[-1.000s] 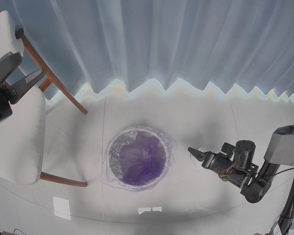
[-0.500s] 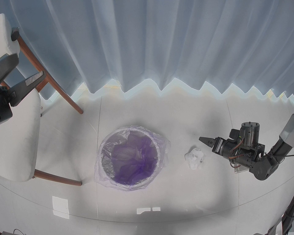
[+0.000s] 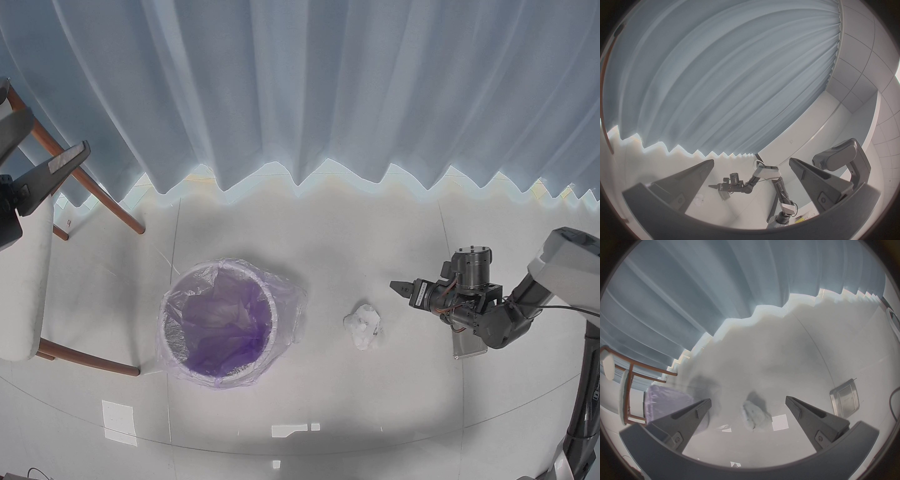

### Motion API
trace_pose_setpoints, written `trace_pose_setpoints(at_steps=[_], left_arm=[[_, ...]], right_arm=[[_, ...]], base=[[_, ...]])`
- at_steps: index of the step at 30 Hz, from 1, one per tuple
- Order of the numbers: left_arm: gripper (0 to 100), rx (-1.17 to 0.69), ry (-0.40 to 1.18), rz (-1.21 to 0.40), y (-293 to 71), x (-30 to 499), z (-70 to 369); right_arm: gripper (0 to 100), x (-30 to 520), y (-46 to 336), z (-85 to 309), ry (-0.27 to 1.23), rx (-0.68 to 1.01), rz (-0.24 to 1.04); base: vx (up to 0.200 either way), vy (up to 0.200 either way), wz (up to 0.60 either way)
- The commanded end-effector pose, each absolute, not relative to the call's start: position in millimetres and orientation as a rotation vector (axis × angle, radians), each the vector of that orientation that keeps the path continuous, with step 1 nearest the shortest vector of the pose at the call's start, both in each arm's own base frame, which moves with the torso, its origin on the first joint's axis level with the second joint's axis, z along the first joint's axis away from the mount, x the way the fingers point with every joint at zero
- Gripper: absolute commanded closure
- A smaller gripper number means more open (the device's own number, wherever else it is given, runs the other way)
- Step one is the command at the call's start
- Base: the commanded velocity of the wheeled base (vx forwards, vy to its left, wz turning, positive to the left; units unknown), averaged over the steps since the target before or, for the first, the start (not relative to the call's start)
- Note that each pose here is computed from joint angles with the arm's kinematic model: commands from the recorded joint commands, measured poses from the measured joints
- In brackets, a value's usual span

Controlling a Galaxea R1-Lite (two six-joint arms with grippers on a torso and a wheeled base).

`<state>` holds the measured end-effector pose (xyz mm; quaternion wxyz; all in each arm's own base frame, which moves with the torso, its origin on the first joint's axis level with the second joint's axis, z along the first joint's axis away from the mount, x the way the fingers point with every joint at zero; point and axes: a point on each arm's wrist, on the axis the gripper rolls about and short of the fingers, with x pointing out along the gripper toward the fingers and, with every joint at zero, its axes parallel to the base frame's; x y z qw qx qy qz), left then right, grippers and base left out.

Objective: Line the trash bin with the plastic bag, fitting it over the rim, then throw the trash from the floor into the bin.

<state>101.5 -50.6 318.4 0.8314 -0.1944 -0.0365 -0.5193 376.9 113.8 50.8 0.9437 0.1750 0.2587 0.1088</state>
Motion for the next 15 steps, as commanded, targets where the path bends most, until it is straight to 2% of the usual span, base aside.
trace_pose_setpoints(at_steps=[1, 10, 15], left_arm=[[0, -0.408, -0.094, -1.082, -48, 100, 320], [0, -0.409, -0.087, -1.083, -48, 101, 319], [0, -0.408, -0.087, -1.084, -48, 101, 319]], right_arm=[[0, 412, 128, -18, 0.612, 0.320, 0.202], [0, 412, 172, -64, 0.666, 0.273, 0.266], [0, 416, 176, -64, 0.672, 0.272, 0.264]], base=[[0.000, 0.000, 0.00], [0.000, 0.000, 0.00], [0.000, 0.000, 0.00]])
